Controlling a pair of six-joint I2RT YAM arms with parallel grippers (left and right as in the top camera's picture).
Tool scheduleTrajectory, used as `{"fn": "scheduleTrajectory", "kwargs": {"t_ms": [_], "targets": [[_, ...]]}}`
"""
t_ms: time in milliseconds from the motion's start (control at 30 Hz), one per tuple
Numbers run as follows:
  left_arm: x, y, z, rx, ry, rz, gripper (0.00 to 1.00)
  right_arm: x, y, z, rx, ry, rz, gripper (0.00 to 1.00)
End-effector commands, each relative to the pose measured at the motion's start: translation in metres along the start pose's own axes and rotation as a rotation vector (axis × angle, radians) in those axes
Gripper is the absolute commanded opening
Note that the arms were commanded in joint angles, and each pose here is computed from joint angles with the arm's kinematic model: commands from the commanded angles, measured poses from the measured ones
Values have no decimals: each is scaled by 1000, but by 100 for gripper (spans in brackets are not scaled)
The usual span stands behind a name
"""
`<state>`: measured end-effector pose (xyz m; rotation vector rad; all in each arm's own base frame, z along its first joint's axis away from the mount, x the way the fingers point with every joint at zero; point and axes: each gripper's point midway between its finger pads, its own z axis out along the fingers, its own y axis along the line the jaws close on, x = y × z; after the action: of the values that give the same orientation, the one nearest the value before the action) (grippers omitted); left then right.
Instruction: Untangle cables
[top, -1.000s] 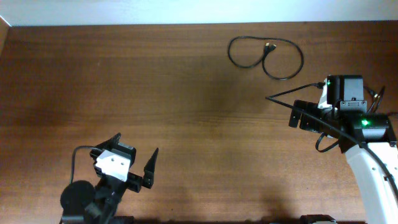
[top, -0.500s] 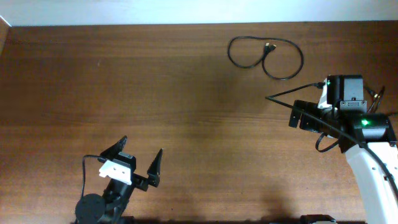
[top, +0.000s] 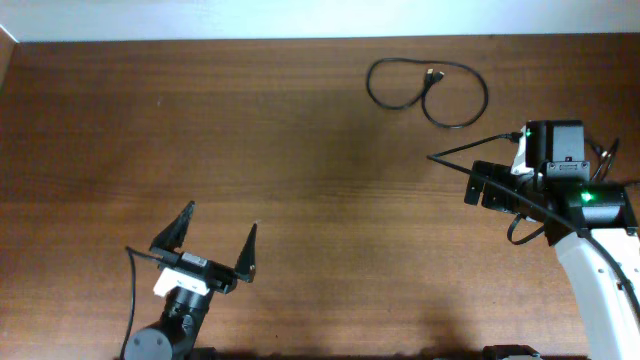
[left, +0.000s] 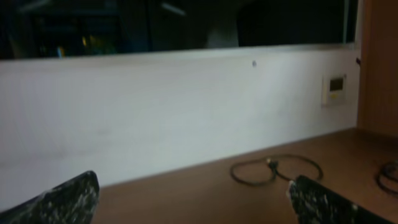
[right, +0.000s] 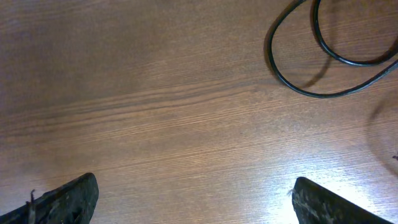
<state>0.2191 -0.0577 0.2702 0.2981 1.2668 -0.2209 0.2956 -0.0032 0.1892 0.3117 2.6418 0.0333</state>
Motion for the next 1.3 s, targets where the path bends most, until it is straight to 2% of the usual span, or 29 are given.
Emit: {"fn": "scheduleTrajectory", "kwargs": {"t_ms": [0, 200, 333, 533, 867, 1267], "targets": [[11, 7, -1, -38, -53, 8, 99, 1, -1, 1, 2, 4, 3, 99], [39, 28, -3, -167, 40, -51, 99, 1, -1, 1, 2, 4, 3, 99], [77, 50, -13, -310, 194, -80, 99, 1, -1, 1, 2, 4, 3, 99], [117, 55, -27, -362, 358, -103, 99, 1, -1, 1, 2, 4, 3, 99], [118, 55, -28, -348, 376, -37, 99, 1, -1, 1, 2, 4, 3, 99], [117, 55, -27, -348, 373, -34, 99, 1, -1, 1, 2, 4, 3, 99]]}}
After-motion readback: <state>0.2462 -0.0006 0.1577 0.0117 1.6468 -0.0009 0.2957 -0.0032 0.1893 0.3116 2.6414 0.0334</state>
